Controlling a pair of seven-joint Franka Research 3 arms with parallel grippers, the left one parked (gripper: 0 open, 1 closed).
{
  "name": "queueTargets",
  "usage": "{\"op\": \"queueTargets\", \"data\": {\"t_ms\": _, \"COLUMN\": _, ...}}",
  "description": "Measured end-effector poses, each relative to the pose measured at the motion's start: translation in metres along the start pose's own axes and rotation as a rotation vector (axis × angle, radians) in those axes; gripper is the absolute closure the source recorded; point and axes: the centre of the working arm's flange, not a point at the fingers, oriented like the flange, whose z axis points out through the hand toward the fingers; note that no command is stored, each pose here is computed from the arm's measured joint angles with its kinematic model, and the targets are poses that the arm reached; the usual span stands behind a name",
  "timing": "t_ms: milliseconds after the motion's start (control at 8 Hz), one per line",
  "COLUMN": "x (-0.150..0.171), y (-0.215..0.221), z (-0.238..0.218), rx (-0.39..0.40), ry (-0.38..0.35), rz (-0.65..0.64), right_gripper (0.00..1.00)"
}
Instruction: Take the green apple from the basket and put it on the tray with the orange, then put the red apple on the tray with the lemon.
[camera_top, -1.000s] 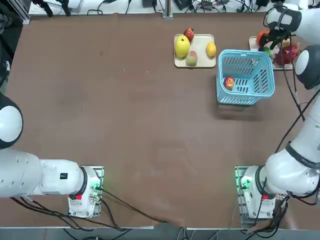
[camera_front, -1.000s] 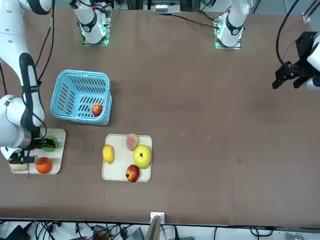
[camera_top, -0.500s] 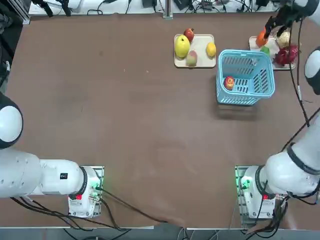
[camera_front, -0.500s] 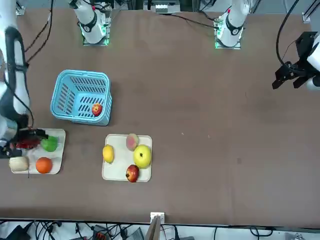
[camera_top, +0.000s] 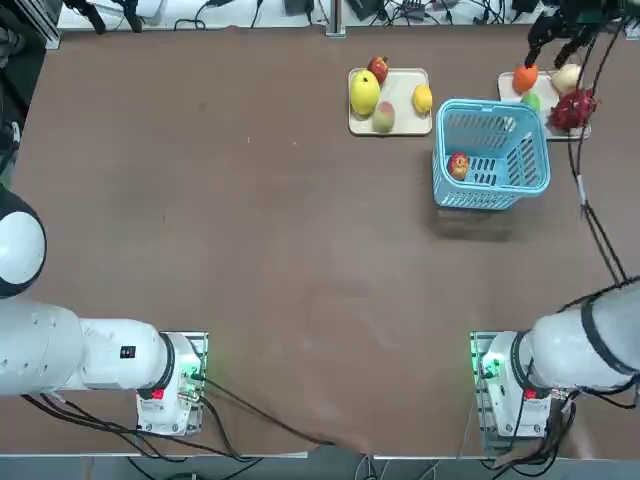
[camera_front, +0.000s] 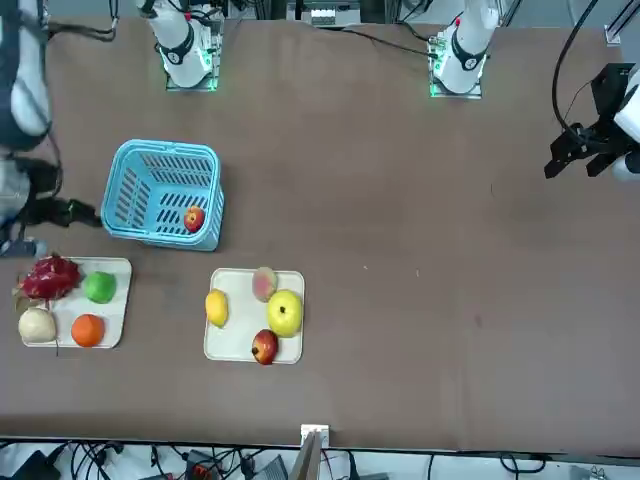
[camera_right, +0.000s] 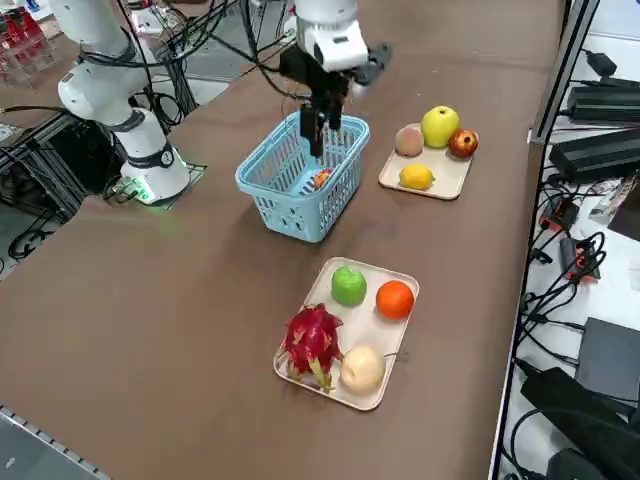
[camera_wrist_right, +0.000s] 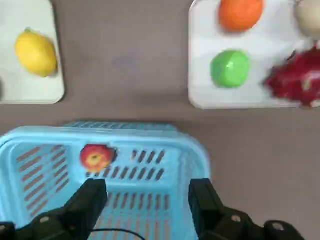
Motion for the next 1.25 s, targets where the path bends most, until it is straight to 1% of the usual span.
{"op": "queueTargets", "data": {"t_ms": 125, "x": -0.016, "y": -0.024, "z": 0.015, "rx": -0.004, "ry": -0.002, "rz": 0.016, "right_gripper": 0.0}}
{"op": "queueTargets", "data": {"t_ms": 250, "x": -0.03, "y": -0.043, "z": 0.035, "rx": -0.005, "ry": 0.018, "rz": 0.043, "right_gripper": 0.0}}
{"op": "queueTargets", "data": {"t_ms": 500, "x": -0.052, "y": -0.081, "z": 0.085, "rx": -0.001, "ry": 0.062, "rz": 0.142, "right_gripper": 0.0}}
{"op": "queueTargets", "data": {"t_ms": 750, "x": -0.066, "y": -0.114, "z": 0.127, "rx": 0.024, "ry": 0.138, "rz": 0.251, "right_gripper": 0.0}}
{"op": "queueTargets", "data": {"t_ms": 875, "x": -0.071, "y": -0.124, "z": 0.141, "rx": 0.033, "ry": 0.154, "rz": 0.28, "right_gripper": 0.0}}
{"op": "queueTargets", "data": {"t_ms": 1000, "x": -0.073, "y": -0.13, "z": 0.152, "rx": 0.032, "ry": 0.152, "rz": 0.293, "right_gripper": 0.0}}
{"op": "queueTargets", "data": {"t_ms": 1250, "x": -0.072, "y": -0.128, "z": 0.168, "rx": 0.024, "ry": 0.136, "rz": 0.302, "right_gripper": 0.0}}
